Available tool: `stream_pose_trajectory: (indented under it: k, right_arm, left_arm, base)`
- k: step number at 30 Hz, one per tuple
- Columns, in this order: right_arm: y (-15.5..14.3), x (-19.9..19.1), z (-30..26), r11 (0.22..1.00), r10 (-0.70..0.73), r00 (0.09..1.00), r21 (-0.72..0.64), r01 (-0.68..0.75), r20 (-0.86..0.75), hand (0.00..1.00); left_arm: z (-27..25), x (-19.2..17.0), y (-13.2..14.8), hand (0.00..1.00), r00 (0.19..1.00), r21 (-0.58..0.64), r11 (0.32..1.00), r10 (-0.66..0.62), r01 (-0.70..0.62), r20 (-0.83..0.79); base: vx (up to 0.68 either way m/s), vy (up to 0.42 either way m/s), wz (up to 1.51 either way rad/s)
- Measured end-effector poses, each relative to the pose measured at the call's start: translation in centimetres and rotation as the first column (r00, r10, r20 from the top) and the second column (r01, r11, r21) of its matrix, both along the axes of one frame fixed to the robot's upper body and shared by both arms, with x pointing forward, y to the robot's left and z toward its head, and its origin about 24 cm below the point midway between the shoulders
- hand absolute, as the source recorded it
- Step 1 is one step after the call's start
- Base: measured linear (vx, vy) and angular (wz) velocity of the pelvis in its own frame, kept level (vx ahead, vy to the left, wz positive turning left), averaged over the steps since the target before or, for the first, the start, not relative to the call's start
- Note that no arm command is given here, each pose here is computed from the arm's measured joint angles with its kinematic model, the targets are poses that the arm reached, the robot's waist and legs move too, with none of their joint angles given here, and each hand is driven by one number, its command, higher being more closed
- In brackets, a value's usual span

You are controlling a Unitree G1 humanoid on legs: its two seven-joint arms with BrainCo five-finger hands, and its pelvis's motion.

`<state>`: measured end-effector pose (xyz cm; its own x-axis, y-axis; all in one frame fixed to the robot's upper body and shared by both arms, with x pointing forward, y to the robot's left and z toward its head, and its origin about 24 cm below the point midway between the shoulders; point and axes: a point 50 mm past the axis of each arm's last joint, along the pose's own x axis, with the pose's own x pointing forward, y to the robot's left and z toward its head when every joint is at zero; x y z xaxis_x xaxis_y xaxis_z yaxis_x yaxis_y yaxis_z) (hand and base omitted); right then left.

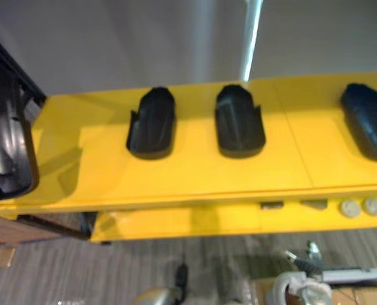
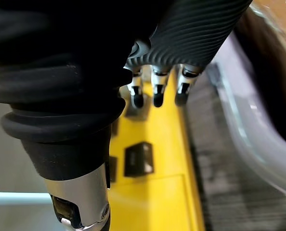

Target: Walk over and take plastic housings, then place them on the shelf

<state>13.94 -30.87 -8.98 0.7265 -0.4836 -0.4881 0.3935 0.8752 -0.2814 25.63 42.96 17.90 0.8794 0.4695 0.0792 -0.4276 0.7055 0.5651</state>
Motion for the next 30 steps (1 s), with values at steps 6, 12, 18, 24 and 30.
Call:
stream_pose_trajectory:
  k: [6,12,18,24,30]
  right_arm:
    - [0.4,0.5,-0.2,1.0,0.024,1.0,0.01,-0.024,-0.008,0.0]
    - [0.8,0.8,-0.4,0.998,0.054,0.998,0.026,-0.053,-0.017,0.0]
    - [0.8,0.9,-0.2,0.998,0.054,0.999,0.02,-0.054,0.001,0.0]
    - [0.5,0.9,0.0,0.999,0.037,0.999,0.016,-0.037,0.017,0.0]
    - [0.7,3.3,1.5,0.998,0.061,0.993,0.001,-0.062,0.099,0.0]
  left_arm:
    - [-0.4,0.6,-0.1,1.0,0.991,0.014,1.0,-0.024,0.026,-0.133]
    - [0.9,1.5,0.5,1.0,0.987,0.007,0.999,0.033,-0.032,-0.157]
    - [0.2,1.1,1.4,1.0,0.971,-0.014,0.994,0.103,-0.108,-0.214]
    - [-0.3,0.6,2.2,1.0,0.961,-0.029,0.982,0.177,-0.187,-0.214]
    - [1.4,3.0,0.5,1.0,0.98,-0.075,0.978,0.189,-0.194,-0.068]
  base:
    - [0.07,-0.026,-0.1]
    - [-0.06,-0.032,-0.16]
    - [-0.1,0.008,-0.14]
    - [-0.1,0.019,-0.1]
    - [-0.04,-0.008,0.17]
